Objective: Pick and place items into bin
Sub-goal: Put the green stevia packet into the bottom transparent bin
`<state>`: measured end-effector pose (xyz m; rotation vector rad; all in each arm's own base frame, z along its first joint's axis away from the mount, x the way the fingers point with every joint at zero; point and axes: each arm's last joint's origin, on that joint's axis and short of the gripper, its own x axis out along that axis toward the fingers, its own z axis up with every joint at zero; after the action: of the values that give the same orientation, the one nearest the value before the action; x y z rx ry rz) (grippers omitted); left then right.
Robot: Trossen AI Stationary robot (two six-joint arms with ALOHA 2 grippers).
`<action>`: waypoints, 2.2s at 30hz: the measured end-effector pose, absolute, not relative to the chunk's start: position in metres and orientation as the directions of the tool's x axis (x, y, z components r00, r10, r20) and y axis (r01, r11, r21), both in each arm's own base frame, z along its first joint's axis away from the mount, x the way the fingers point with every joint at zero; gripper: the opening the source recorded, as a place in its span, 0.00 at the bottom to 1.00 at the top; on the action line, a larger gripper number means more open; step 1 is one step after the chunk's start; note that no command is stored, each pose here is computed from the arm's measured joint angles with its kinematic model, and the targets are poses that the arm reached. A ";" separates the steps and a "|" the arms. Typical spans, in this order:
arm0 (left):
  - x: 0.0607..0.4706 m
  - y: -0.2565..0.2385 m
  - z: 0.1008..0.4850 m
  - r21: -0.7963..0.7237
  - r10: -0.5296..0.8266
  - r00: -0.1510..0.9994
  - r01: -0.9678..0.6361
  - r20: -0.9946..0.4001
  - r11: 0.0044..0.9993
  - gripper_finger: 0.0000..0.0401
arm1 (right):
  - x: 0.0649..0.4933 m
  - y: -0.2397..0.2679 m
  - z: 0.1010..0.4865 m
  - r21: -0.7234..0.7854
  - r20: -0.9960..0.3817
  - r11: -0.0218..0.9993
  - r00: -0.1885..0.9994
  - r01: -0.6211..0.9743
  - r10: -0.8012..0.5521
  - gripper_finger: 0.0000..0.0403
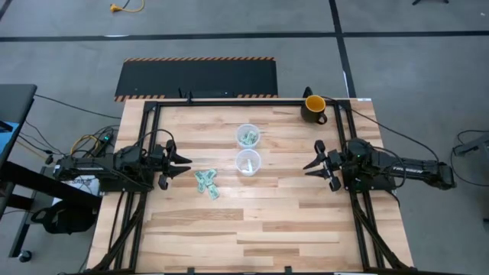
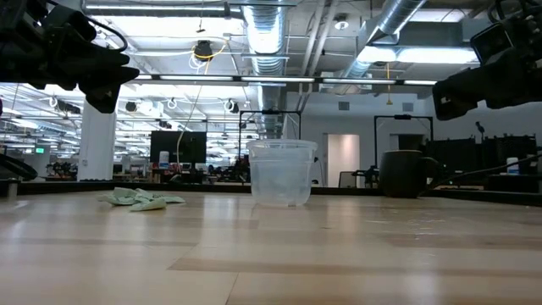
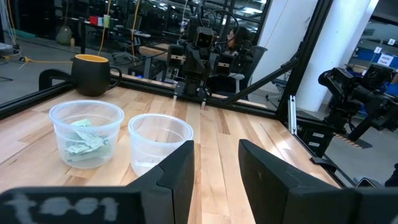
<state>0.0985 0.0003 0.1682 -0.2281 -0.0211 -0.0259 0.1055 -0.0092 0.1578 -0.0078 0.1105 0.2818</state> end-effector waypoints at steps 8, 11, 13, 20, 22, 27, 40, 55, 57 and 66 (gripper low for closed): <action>0.098 0.000 0.168 -0.226 -0.024 0.999 0.029 0.024 0.974 0.28 | 0.105 -0.009 0.158 0.008 -0.110 0.961 0.955 -0.278 0.277 0.22; 0.098 0.000 0.168 -0.226 -0.023 0.999 0.028 0.025 0.974 0.28 | 0.105 -0.009 0.158 0.008 -0.110 0.961 0.955 -0.278 0.277 0.22; 0.098 0.000 0.168 -0.226 -0.023 0.999 0.028 0.024 0.974 0.28 | 0.105 -0.009 0.158 0.008 -0.110 0.961 0.955 -0.278 0.277 0.22; 0.098 0.002 0.171 -0.139 0.034 0.998 -0.026 0.052 0.990 0.28 | 0.105 -0.009 0.158 0.008 -0.110 0.961 0.955 -0.278 0.277 0.22; 0.098 0.003 0.171 -0.139 0.055 0.997 -0.047 0.049 0.989 0.28 | 0.105 -0.009 0.158 0.008 -0.110 0.961 0.955 -0.278 0.277 0.22; 0.098 0.005 0.174 -0.093 0.139 0.987 -0.131 0.084 0.987 0.28 | 0.105 -0.009 0.158 0.008 -0.110 0.961 0.955 -0.278 0.277 0.22; 0.095 0.006 0.200 0.020 0.185 0.947 -0.198 0.263 0.980 0.28 | 0.105 -0.009 0.158 0.008 -0.110 0.961 0.955 -0.278 0.277 0.22; 0.151 0.001 0.199 -0.044 0.058 0.988 -0.065 -0.144 0.997 0.33 | 0.105 -0.009 0.158 0.008 -0.109 0.961 0.955 -0.278 0.277 0.22; 0.158 0.001 0.198 -0.036 0.079 0.976 -0.088 -0.203 0.995 0.36 | 0.105 -0.009 0.158 0.008 -0.110 0.961 0.955 -0.278 0.277 0.22; 0.173 0.004 0.199 -0.068 0.164 0.898 -0.210 -0.408 0.975 0.48 | 0.105 -0.009 0.158 0.008 -0.110 0.961 0.955 -0.278 0.277 0.22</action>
<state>0.1731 0.0038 0.1993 -0.1112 0.4129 0.1941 0.1055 -0.0092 0.1578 -0.0078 0.1103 0.2816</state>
